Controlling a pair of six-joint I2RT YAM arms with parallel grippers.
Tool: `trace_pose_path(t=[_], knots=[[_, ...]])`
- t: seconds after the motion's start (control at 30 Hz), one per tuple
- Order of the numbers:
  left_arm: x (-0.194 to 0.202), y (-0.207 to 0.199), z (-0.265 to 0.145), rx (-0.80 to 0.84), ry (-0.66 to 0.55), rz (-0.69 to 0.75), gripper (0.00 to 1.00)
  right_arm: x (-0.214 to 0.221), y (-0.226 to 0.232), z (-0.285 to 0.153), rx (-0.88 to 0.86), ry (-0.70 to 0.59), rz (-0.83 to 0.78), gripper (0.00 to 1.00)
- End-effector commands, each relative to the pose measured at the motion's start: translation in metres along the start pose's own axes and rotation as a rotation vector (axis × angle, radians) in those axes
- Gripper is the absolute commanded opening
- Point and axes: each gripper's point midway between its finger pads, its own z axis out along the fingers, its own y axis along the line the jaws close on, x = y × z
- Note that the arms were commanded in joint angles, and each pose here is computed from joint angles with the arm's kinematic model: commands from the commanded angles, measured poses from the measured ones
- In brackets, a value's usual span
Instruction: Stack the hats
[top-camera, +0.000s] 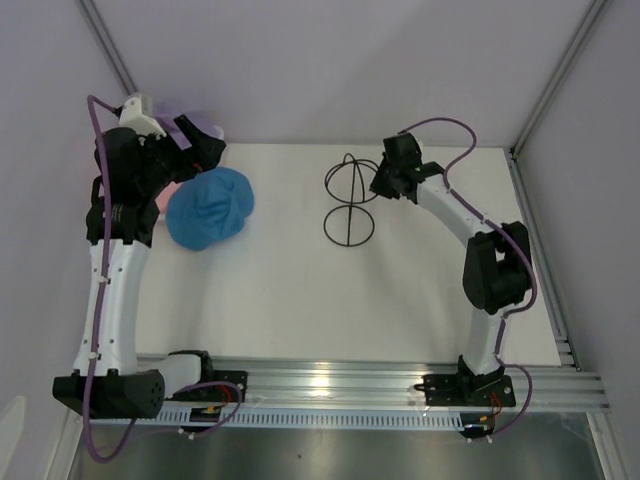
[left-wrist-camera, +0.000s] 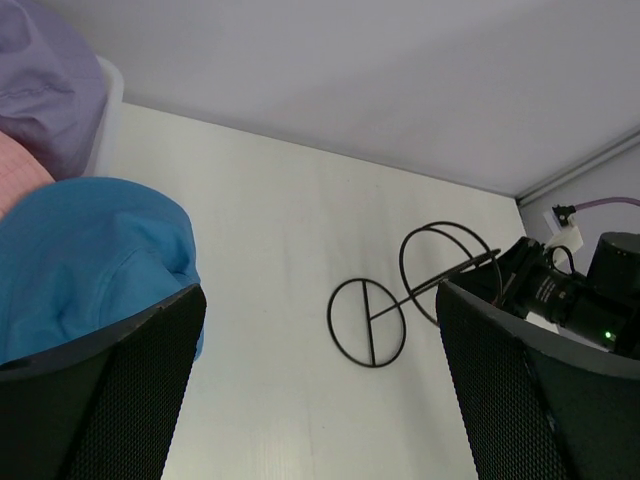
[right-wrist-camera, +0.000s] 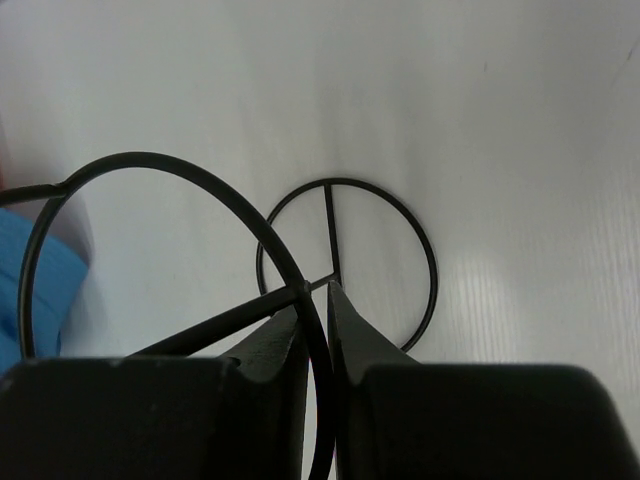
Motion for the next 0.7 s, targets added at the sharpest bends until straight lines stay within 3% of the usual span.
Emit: trace_pose_path(t=[0.0, 0.27, 0.37, 0.67], knots=[[-0.001, -0.012, -0.014, 0.023, -0.006, 0.032, 0.99, 0.032, 0.006, -0.045, -0.014, 0.053, -0.042, 0.00], [0.006, -0.008, -0.031, -0.003, -0.023, 0.030, 0.99, 0.106, 0.004, -0.110, -0.048, 0.098, -0.057, 0.00], [0.010, -0.009, -0.036, 0.003, -0.017, 0.031, 1.00, 0.117, 0.004, -0.132, -0.071, 0.091, -0.071, 0.00], [0.022, -0.001, -0.034, -0.013, 0.004, 0.028, 1.00, 0.120, -0.009, -0.136, -0.064, 0.057, -0.081, 0.04]])
